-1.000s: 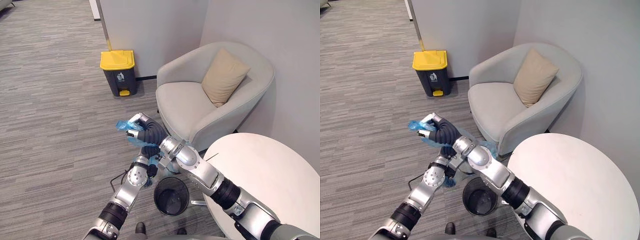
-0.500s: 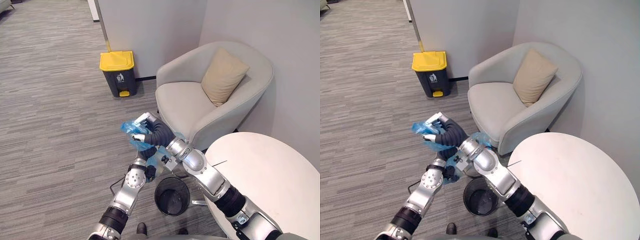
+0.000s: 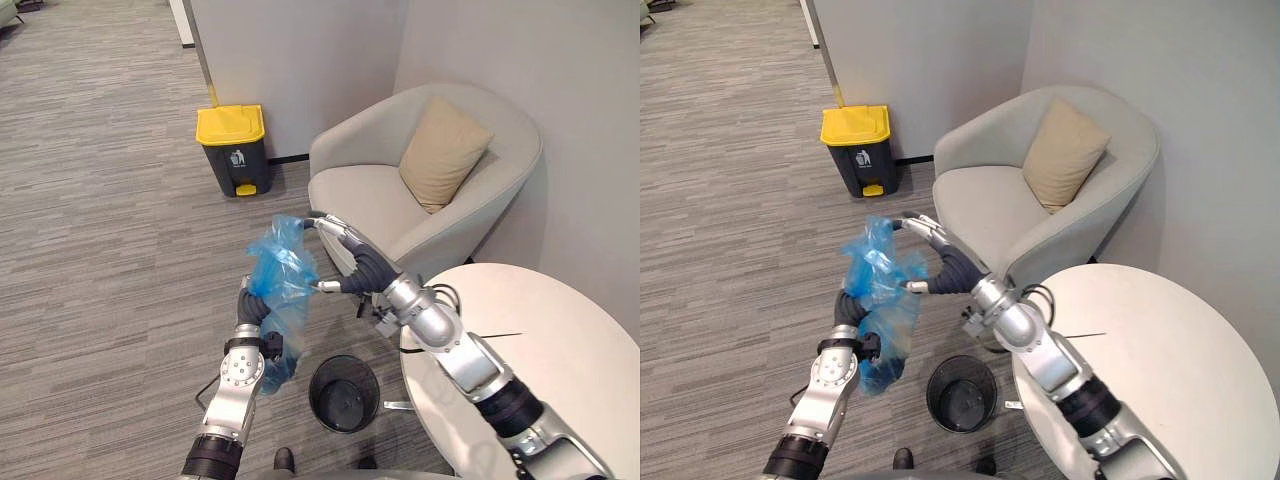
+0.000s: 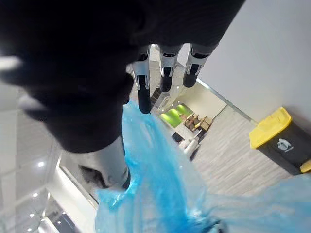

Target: Gather rubbish on tea table into small bin, then transfer packed bag to large trash can.

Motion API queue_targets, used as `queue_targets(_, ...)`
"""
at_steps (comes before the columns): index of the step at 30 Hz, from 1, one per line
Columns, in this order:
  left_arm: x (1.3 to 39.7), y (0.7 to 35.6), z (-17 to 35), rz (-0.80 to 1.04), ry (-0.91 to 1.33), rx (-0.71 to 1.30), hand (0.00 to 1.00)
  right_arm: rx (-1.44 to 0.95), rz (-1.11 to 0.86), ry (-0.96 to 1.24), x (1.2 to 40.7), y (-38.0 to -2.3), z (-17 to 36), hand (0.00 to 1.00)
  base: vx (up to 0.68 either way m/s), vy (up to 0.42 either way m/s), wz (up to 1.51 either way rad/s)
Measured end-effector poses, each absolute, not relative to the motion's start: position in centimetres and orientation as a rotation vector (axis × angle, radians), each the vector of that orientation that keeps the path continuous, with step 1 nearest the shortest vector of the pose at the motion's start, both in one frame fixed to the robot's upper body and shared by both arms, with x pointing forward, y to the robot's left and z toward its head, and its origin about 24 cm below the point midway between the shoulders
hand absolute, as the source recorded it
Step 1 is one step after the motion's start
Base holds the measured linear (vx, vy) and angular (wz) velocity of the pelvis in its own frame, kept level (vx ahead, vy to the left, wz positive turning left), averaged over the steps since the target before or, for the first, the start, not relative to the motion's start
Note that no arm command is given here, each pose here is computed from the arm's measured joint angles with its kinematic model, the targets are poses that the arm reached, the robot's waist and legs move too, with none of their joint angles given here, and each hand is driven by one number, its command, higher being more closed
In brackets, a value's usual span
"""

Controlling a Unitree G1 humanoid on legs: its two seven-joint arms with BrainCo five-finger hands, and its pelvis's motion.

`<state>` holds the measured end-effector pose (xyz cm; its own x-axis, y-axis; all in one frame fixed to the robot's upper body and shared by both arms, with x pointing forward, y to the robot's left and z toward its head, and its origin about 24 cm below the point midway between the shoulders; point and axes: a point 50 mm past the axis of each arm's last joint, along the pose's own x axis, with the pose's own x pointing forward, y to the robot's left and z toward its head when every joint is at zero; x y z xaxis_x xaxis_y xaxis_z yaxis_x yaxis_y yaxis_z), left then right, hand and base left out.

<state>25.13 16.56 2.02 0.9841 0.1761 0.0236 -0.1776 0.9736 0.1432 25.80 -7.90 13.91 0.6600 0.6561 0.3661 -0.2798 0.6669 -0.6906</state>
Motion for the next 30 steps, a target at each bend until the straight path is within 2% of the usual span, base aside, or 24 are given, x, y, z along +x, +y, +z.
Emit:
queue_targets(7, 24.6, 17.9, 1.8, 0.227, -0.001, 0.155, 1.0, -0.65, 0.451, -0.612, 25.5, -10.4, 13.0, 0.0, 0.0, 0.0, 0.0)
queue_targets(12, 23.2, 19.2, 0.7, 0.28, 0.053, 0.154, 1.0, -0.565, 0.286, -0.468, 24.9, -13.2, 10.6, 0.0, 0.0, 0.0, 0.0)
queue_targets(14, 22.4, 19.9, -0.2, 0.3, 0.095, 0.141, 1.0, -0.452, 0.189, -0.266, 24.6, -15.2, 7.0, 0.0, 0.0, 0.0, -0.02)
queue_targets(23, 19.3, 20.6, -5.0, 0.244, 0.34, 0.131, 1.0, -0.213, 0.006, 0.247, 21.2, -19.3, -3.0, 0.0, 0.0, 0.0, 0.0)
queue_targets(30, 17.3, 21.2, -7.7, 0.221, 0.488, 0.127, 1.0, -0.138, -0.056, 0.427, 19.4, -20.1, -6.5, 0.0, 0.04, 0.01, 0.01)
